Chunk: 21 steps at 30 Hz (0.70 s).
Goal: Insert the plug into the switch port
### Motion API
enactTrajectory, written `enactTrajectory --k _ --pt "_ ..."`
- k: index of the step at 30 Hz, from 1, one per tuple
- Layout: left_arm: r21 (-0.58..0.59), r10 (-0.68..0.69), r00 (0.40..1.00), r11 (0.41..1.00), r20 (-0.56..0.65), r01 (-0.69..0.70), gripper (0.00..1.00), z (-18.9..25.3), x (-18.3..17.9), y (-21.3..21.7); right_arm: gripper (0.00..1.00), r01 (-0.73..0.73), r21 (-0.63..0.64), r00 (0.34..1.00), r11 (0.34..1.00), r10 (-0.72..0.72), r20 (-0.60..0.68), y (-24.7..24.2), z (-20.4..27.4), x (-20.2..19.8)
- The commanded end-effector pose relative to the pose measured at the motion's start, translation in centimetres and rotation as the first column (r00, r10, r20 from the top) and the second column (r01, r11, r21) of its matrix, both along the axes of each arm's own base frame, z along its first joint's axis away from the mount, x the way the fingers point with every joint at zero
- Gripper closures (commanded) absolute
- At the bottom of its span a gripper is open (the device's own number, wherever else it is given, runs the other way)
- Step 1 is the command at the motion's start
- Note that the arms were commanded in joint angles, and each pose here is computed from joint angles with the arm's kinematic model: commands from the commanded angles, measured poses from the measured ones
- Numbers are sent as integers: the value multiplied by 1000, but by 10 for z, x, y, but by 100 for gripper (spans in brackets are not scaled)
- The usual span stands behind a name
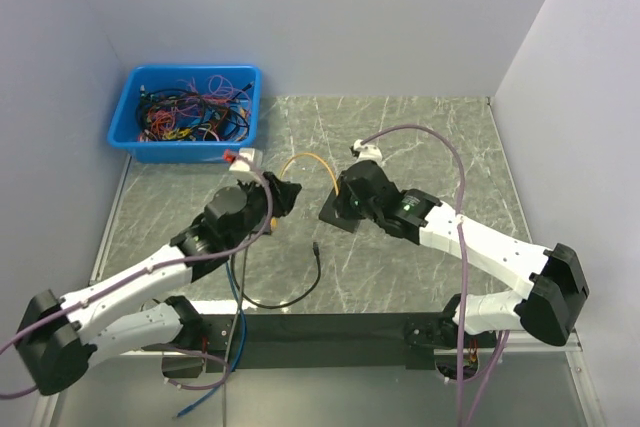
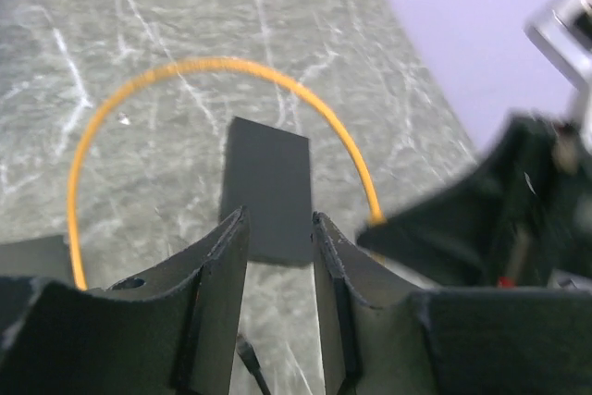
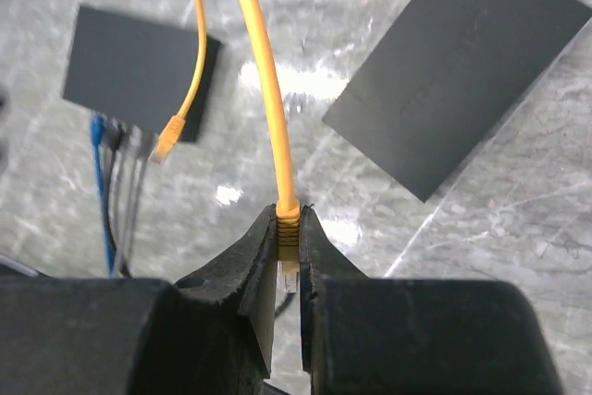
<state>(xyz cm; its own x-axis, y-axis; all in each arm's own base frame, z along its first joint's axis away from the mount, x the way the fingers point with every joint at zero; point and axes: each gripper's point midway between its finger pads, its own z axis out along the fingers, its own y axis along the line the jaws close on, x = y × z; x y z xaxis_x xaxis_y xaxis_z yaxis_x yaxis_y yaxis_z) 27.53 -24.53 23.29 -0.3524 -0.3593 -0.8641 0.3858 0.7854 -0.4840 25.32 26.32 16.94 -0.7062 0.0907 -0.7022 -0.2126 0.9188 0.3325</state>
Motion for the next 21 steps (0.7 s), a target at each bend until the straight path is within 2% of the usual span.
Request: enactTrajectory --k 1,6,7,10,15,21 --pt "-25 -48 999 999 8 48 60 -5 -20 -4 100 45 90 999 995 -48 26 4 31 12" --pt "-66 -217 972 973 89 223 58 4 -45 -27 100 46 164 998 985 -52 37 12 46 17" --pt "-62 -263 962 961 78 268 58 -7 -52 -33 100 49 187 997 981 -58 43 13 51 19" --pt "-90 -322 939 938 118 333 55 -7 -63 -43 100 37 230 998 973 -48 42 16 59 16" --pt "-90 -367 920 920 139 381 50 -9 -68 -58 100 -5 287 1000 958 3 8 28 56 8" --pt "-60 -380 918 919 116 389 51 -17 -68 -77 100 -31 336 998 941 49 -46 41 42 0"
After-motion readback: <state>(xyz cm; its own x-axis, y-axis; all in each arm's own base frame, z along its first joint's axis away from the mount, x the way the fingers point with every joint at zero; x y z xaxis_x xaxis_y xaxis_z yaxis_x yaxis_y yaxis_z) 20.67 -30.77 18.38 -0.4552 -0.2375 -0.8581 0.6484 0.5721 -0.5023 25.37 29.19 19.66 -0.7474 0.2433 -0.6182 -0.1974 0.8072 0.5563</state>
